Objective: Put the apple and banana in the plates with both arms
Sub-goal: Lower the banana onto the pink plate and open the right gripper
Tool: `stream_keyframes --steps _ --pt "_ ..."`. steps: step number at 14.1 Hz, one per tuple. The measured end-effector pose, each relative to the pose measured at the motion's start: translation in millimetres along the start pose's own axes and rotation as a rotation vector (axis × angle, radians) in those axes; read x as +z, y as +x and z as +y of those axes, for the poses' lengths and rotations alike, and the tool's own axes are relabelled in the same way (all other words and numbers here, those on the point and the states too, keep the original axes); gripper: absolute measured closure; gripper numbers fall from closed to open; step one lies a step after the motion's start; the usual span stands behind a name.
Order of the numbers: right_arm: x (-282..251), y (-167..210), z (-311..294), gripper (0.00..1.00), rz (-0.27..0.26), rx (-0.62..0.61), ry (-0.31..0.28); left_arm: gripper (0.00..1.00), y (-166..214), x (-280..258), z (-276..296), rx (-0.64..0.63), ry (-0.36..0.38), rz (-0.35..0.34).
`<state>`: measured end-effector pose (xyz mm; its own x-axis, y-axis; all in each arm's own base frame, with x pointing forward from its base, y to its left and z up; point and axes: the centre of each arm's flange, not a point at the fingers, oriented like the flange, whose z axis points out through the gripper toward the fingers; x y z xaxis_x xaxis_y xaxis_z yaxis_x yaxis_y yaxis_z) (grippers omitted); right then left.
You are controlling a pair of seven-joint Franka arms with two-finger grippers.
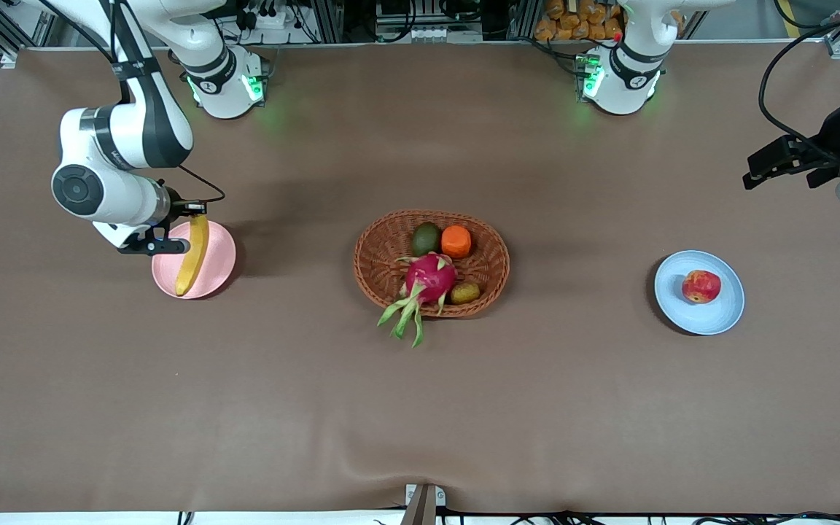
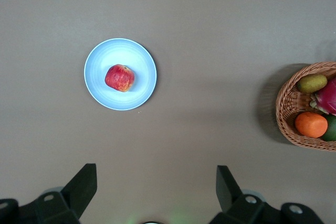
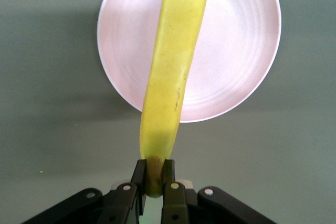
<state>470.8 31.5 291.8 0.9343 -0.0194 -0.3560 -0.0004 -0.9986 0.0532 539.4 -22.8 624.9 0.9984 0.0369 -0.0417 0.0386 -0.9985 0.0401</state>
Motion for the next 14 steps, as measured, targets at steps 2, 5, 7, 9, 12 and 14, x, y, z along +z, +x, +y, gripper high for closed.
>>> stream_keyframes --steps 2,5,7,9,12,14 --pt "11 -1 4 0.84 -0.006 0.006 0.002 0.0 0 0 0 0.0 0.0 -0.001" --pt "21 1 4 0.84 -0.019 0.004 -0.001 0.0 1 1 0 0.0 0.0 -0.002" --pt "25 1 4 0.84 -0.026 0.004 -0.002 0.0 1 2 0 0.0 0.0 -0.003" --pt "28 2 3 0.84 -0.032 0.004 -0.003 0.0 2 3 0 0.0 0.0 -0.006" --pt "30 3 3 0.8 -0.034 0.003 -0.004 0.0 3 5 0 0.001 0.001 -0.009" --pt "30 4 2 0.72 -0.033 0.002 -0.005 0.0 3 5 0 0.001 0.001 -0.009"
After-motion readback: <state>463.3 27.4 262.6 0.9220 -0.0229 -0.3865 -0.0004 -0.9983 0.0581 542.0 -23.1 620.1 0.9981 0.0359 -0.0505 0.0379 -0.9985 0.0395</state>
